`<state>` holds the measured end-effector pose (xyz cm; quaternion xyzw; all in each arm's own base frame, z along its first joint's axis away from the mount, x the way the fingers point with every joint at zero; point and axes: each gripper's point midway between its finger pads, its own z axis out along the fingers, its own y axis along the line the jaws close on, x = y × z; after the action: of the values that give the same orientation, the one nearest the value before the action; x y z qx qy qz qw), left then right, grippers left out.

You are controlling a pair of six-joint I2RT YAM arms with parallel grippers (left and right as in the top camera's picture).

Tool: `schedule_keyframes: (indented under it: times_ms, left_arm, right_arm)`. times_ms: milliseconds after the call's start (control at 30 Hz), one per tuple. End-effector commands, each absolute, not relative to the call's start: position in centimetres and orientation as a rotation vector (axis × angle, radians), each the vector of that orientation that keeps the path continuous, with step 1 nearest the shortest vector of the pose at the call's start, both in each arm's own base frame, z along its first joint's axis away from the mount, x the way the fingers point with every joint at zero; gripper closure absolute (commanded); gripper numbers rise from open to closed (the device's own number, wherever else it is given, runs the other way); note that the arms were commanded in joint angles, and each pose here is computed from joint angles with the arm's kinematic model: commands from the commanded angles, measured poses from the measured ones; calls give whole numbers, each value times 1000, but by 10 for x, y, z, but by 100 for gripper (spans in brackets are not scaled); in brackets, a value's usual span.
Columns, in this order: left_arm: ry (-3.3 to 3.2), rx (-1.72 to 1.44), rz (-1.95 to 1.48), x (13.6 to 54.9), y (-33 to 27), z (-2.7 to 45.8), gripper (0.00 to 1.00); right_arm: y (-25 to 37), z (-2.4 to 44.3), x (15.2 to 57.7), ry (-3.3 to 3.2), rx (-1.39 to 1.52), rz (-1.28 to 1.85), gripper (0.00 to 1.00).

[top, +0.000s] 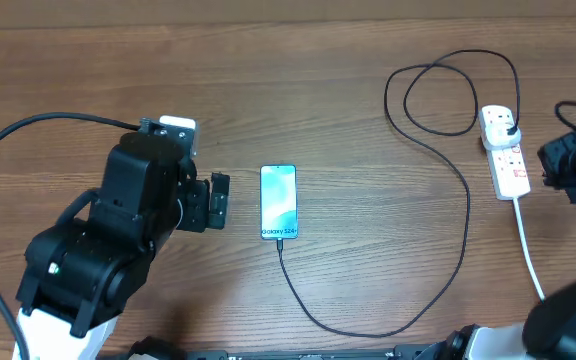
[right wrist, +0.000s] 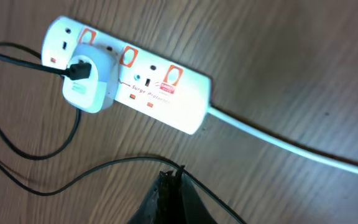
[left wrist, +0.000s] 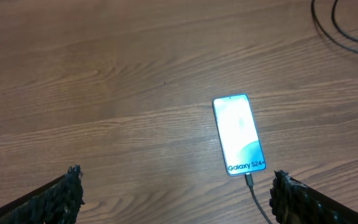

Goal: Plug charger to phone and switch on socket

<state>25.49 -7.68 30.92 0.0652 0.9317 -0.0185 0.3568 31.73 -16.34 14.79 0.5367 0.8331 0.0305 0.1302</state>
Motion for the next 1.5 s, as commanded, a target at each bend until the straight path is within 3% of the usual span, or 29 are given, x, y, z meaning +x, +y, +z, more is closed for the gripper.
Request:
schedule_keyframes:
  times_ms: [0, 633, 1467]
  left_arm:
    - [2400, 156, -38, 256, -76, 310, 0]
    - [2386, 153, -44, 253, -75, 313, 0]
    - [2284, -22, -20, 238, -34, 339, 0]
  right_arm:
    - [-163, 135, 343, 2489, 1512, 181, 96]
    - [-191, 84, 394, 2494, 1430, 169, 96]
    - [-195, 45, 405, 2521, 1451, 177, 96]
